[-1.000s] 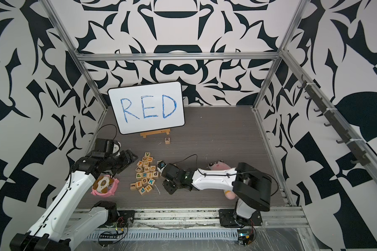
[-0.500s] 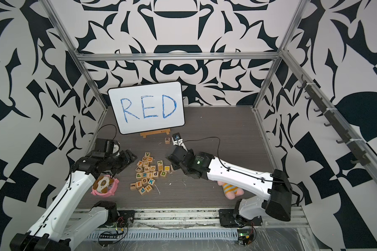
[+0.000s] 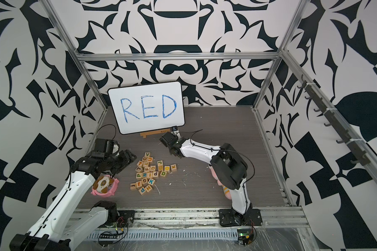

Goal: Assemble the uppercase word "red" with letter blocks
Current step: Place the letter block at the center of the board.

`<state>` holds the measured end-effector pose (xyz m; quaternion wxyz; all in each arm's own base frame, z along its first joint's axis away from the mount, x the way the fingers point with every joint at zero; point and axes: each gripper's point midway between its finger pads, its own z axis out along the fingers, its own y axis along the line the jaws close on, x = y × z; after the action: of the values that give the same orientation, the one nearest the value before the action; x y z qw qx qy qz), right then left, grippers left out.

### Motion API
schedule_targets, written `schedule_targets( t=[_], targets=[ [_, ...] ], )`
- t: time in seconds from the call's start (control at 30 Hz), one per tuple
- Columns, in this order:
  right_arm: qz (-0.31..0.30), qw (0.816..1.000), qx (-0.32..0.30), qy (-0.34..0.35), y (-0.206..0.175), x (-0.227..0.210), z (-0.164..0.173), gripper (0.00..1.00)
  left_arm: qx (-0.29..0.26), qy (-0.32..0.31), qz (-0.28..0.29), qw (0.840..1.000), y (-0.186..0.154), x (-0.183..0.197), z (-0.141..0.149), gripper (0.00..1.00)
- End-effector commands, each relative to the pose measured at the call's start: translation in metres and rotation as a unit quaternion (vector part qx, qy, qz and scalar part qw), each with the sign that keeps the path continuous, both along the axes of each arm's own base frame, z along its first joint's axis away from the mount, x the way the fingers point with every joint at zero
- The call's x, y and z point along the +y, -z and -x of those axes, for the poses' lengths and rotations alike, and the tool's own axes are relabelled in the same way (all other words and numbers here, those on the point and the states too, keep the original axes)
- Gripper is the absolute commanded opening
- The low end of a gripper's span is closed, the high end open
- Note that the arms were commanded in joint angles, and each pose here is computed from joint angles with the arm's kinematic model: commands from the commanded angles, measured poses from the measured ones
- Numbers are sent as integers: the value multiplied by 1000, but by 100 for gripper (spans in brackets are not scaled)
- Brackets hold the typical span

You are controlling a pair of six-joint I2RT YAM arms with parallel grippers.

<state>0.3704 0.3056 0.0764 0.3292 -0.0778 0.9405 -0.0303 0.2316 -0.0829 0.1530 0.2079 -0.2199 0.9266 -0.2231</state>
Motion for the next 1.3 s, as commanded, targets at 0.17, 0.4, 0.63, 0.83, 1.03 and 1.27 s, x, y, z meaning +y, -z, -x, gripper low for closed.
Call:
schedule_targets(
  t=[0.17,0.4,0.63,0.83,1.03,1.27],
  targets=[
    [-57,997,-37,20,-6,13,-37,4,-1,-4,-2,1000,-4,2,3,67],
    [-59,997,-37,20,8,13,-49,12,2,-3,-1,1000,-2,1,3,67],
    [-69,997,-33,17,17,16,-57,16,3,-3,-3,1000,-1,2,3,67],
    [-72,997,-29,15,24,20,-64,18,5,-4,-4,1000,0,2,3,67],
    [-82,996,-27,16,27,25,-68,28,6,-4,-4,1000,0,2,3,67],
    [-86,996,-24,16,25,26,-68,45,6,-3,-4,1000,0,2,3,67]
  ],
)
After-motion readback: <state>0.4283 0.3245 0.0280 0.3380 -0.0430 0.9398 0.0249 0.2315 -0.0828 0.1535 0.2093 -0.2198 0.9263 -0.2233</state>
